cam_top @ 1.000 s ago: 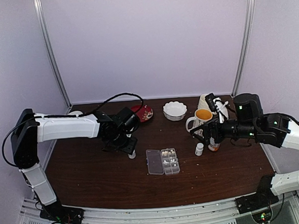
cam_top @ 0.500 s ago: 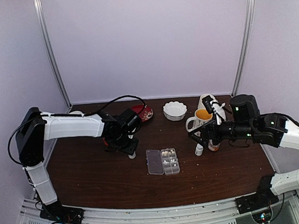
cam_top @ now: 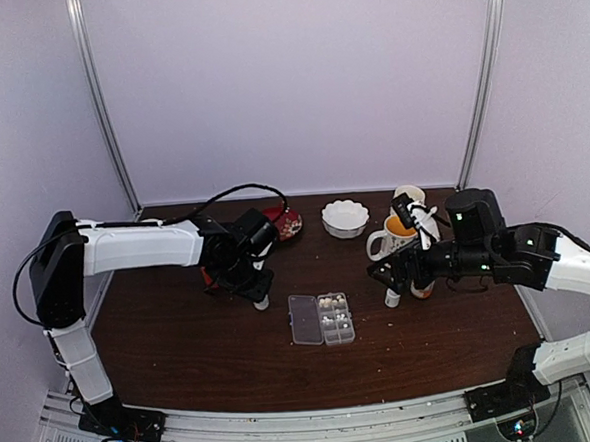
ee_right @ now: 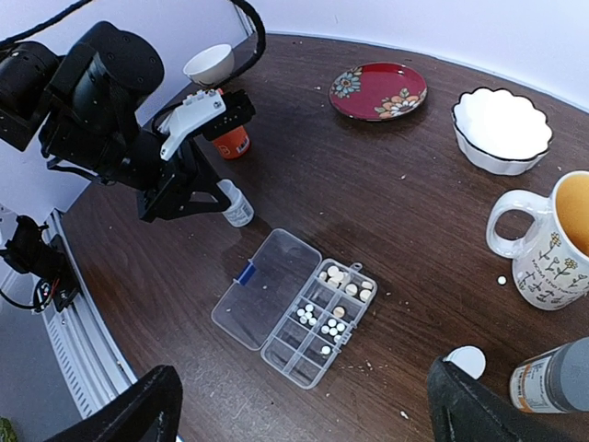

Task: Sort the pills into containers
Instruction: Pick up the pill bottle from the center of the board, then pass from the left arm to the right

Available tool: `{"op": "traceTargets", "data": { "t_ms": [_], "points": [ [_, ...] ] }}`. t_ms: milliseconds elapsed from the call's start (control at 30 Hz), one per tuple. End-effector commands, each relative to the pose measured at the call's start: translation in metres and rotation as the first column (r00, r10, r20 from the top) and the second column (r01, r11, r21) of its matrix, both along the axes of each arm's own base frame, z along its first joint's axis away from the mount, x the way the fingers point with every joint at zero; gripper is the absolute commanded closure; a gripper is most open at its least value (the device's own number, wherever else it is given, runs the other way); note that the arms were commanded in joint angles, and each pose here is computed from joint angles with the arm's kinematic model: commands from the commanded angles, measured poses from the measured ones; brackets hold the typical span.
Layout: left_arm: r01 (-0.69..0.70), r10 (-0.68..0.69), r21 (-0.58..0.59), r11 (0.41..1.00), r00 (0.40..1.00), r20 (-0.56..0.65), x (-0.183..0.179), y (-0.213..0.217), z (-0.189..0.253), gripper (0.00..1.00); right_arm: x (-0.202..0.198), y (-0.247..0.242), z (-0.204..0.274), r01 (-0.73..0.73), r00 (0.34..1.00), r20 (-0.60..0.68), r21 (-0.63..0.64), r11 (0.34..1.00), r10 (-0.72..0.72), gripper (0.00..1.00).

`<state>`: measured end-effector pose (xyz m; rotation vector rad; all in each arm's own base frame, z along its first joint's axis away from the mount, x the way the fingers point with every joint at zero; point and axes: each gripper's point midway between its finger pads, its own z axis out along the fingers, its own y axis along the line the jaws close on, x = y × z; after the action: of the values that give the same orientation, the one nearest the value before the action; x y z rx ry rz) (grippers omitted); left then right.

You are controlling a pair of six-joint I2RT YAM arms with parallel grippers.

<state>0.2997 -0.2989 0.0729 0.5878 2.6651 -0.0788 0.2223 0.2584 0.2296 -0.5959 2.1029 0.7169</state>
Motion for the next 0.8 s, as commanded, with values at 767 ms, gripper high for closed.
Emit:
{"op": "traceTargets", "data": {
  "t_ms": [767],
  "points": [
    [0.503, -0.413, -0.830, 0.242, 0.827, 0.381, -0.125, -0.076, 0.340, 0.84, -0.069, 0.074, 0.163, -0.441, 0.879, 0.418, 0.528, 0.726, 0.230, 0.17]
  ]
}}
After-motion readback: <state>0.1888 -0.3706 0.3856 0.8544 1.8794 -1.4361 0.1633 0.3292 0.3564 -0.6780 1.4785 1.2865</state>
